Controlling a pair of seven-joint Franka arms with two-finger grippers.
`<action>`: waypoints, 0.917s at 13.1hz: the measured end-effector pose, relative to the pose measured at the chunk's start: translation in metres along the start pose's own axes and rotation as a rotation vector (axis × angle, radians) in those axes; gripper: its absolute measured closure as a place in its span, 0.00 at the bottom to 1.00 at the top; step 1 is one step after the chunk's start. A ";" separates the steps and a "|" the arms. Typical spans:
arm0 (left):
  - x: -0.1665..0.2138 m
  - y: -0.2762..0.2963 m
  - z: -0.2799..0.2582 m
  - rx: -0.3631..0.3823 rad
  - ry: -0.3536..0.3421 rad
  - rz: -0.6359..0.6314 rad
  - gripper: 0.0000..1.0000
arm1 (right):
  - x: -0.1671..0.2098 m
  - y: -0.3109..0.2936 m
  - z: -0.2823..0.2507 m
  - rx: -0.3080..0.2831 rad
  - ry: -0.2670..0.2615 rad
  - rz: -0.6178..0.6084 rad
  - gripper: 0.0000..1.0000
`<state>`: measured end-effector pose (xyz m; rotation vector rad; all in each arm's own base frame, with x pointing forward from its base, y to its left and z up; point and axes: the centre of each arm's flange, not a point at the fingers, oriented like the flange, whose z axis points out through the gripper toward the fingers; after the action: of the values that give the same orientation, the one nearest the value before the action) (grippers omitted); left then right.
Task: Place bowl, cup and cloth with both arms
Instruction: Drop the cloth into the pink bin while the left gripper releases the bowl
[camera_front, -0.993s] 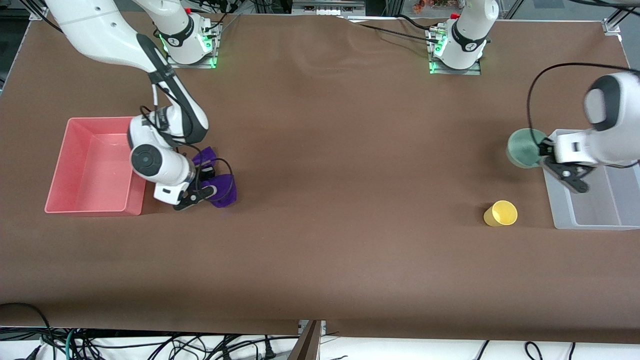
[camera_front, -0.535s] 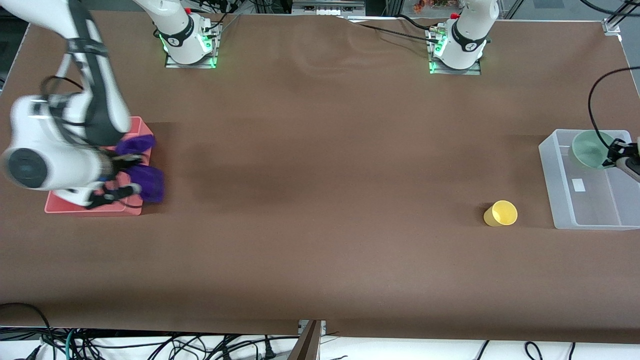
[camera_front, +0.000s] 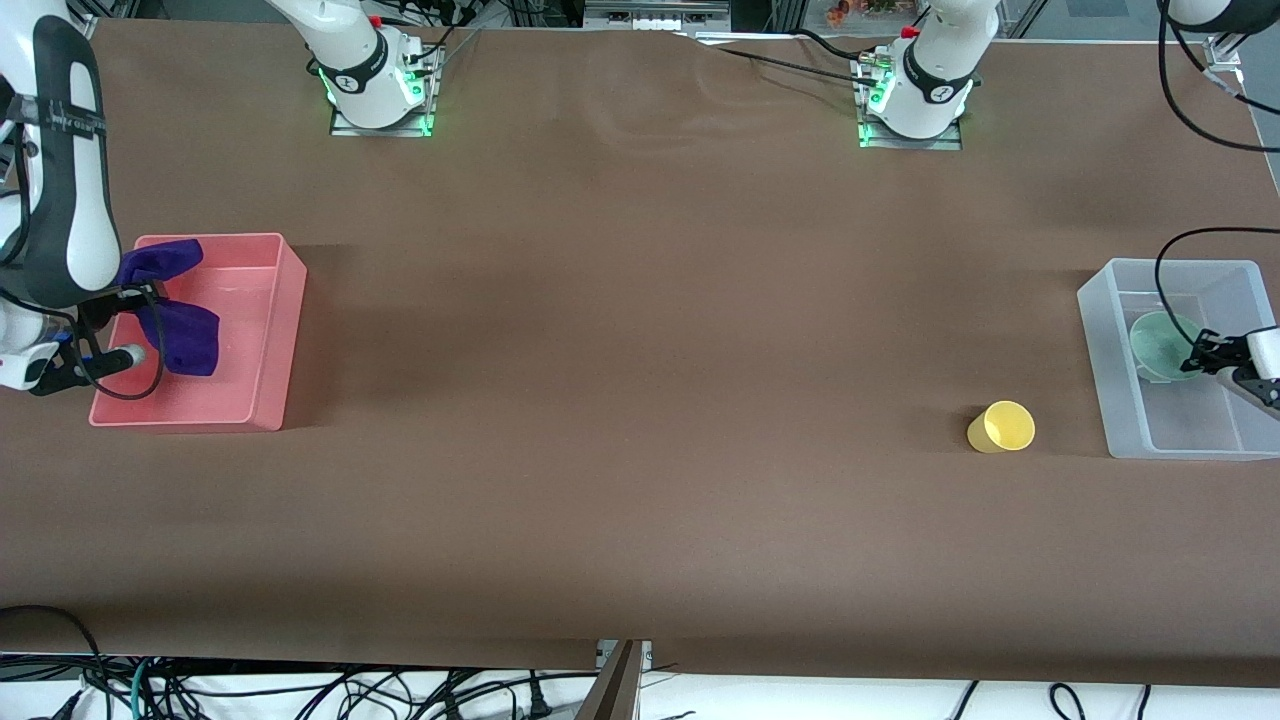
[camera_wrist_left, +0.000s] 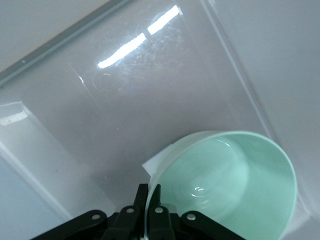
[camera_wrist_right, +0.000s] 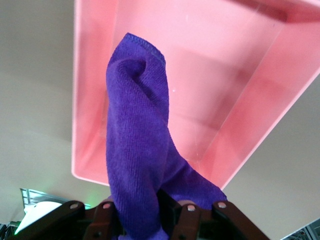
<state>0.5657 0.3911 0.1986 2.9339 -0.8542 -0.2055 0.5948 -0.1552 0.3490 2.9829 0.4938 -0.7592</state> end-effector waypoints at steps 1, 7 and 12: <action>0.004 -0.001 -0.004 0.007 0.007 0.003 0.80 | 0.005 0.003 0.013 -0.003 -0.002 0.002 0.88; 0.041 0.038 -0.160 -0.004 0.024 0.006 0.16 | 0.013 0.002 0.022 0.031 0.002 0.015 0.46; 0.171 0.158 -0.202 -0.037 -0.027 -0.149 0.00 | -0.003 -0.076 -0.098 0.098 0.019 0.150 0.00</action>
<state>0.6556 0.1732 0.3981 2.9677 -0.6276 -0.2671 0.6144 -0.0742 0.4407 3.0755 0.2356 -0.7639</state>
